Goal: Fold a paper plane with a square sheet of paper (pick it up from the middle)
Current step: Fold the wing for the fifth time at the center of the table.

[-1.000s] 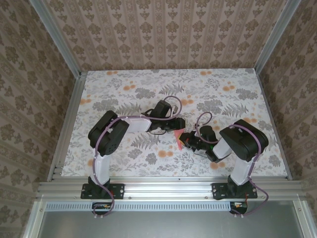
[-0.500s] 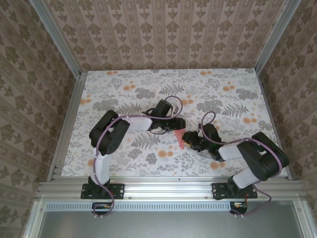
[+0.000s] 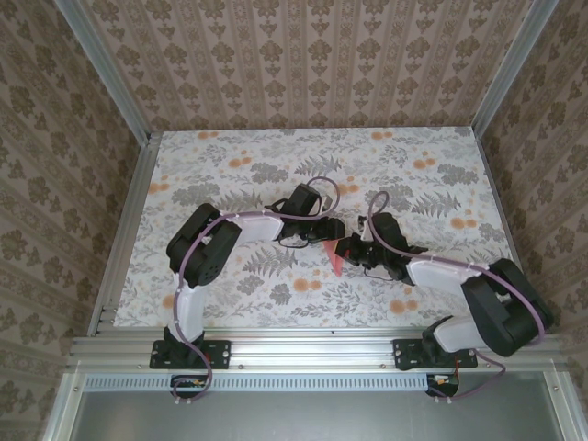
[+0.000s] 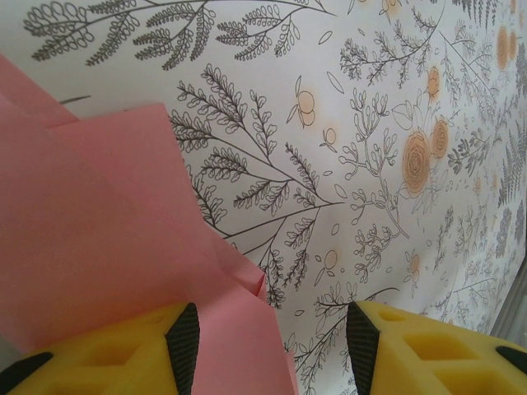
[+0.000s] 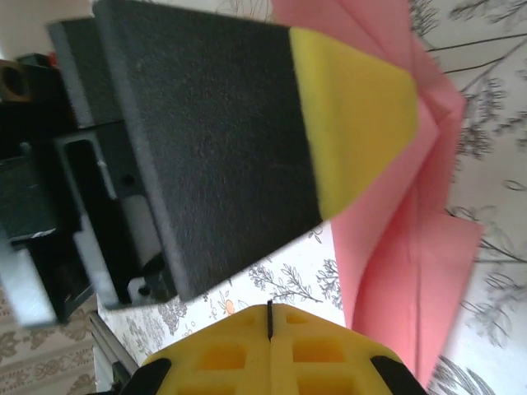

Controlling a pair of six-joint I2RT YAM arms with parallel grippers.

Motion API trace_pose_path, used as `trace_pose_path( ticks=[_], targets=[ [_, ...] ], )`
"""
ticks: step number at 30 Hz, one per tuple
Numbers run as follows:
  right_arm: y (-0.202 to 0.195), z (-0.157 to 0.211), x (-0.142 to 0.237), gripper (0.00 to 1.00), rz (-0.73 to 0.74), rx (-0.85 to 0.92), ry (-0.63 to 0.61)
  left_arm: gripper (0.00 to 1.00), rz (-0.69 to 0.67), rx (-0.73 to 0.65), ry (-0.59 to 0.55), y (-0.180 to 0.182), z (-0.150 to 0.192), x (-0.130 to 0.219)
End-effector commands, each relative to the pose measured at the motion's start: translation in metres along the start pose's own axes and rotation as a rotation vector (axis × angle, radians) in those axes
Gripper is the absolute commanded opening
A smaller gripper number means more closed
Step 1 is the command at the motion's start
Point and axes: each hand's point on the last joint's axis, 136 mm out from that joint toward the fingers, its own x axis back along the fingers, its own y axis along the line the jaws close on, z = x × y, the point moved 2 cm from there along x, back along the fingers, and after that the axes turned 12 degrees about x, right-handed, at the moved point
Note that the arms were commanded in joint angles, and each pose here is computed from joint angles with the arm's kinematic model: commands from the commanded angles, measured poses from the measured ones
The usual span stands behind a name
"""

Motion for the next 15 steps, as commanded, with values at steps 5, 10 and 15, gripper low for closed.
trace_pose_path(
  ticks=[5, 10, 15],
  targets=[
    [-0.005, 0.006, -0.023, 0.02, 0.001, -0.018, 0.083, 0.53, -0.059, 0.015, 0.057, 0.019, 0.012, -0.010],
    [-0.019, 0.017, -0.027, 0.02, 0.053, -0.022, 0.131, 0.54, -0.061, 0.013, 0.061, 0.020, 0.013, -0.009],
    [-0.033, 0.032, -0.024, 0.02, 0.101, -0.030, 0.179, 0.53, -0.063, 0.014, 0.060, 0.021, 0.013, -0.009]
  ],
)
